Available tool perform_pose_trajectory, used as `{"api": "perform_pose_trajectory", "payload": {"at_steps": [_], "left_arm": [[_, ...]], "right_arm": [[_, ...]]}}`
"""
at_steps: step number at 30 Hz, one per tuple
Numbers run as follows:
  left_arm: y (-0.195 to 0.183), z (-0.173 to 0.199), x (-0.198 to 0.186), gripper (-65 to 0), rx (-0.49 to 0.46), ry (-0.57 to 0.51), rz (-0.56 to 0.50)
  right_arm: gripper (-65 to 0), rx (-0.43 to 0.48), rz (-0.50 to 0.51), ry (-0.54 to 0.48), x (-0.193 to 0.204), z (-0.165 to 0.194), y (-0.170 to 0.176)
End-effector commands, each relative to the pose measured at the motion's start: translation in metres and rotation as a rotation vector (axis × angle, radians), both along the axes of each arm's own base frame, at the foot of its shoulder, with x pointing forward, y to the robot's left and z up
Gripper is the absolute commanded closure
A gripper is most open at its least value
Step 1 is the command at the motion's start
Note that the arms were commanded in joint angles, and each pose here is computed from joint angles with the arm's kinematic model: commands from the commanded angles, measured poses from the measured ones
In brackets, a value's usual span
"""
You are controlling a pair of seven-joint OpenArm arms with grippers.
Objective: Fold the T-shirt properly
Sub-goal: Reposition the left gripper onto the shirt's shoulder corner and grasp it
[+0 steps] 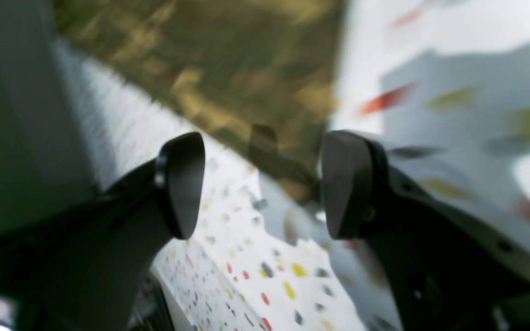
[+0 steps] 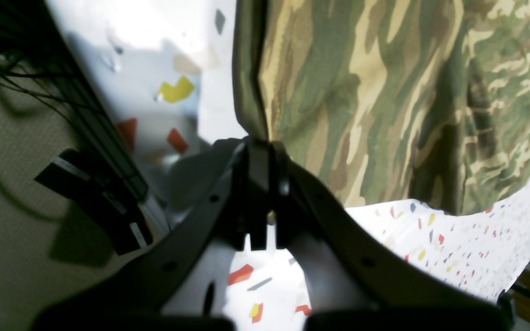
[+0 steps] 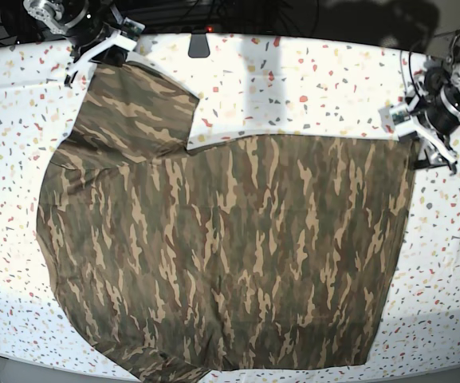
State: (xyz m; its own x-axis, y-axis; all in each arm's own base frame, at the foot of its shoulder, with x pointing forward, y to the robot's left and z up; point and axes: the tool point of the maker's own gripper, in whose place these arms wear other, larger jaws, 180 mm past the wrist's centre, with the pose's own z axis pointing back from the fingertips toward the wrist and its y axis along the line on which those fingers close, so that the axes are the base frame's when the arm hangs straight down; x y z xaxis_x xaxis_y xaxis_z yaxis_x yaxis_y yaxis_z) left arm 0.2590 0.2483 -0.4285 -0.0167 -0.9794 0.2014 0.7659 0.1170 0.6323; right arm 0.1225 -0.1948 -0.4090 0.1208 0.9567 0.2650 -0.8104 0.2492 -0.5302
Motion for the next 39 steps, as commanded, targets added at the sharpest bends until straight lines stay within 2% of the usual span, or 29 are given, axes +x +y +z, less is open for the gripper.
{"api": "perform_pose_trajectory", "payload": {"at_steps": [1, 6, 17, 24, 29, 39], "left_arm": [[0.017, -0.005, -0.001, -38.1, 0.051, 0.026, 0.023], [0.029, -0.014, -0.003, -38.1, 0.066, 0.047, 0.057], [0.008, -0.015, -0.007, -38.0, -0.014, 0.046, 0.009], [-0.023, 0.017, 0.011, -38.0, -0.054, -0.047, -0.068], [-0.017, 0.034, 0.02, -38.0, -0.022, -0.081, -0.1], [-0.008, 0.035, 0.02, -38.0, 0.005, -0.075, -0.098]], "right_arm": [[0.0, 0.003, 0.006, -0.02, 0.003, 0.005, 0.0], [0.0, 0.004, 0.006, -0.021, 0.003, 0.005, 0.0], [0.0, 0.004, 0.005, -0.02, 0.003, 0.005, 0.0], [0.0, 0.004, 0.005, -0.02, 0.003, 0.005, 0.0], [0.0, 0.004, 0.006, -0.02, 0.003, 0.005, 0.0], [0.0, 0.004, 0.006, -0.02, 0.003, 0.005, 0.0]]}}
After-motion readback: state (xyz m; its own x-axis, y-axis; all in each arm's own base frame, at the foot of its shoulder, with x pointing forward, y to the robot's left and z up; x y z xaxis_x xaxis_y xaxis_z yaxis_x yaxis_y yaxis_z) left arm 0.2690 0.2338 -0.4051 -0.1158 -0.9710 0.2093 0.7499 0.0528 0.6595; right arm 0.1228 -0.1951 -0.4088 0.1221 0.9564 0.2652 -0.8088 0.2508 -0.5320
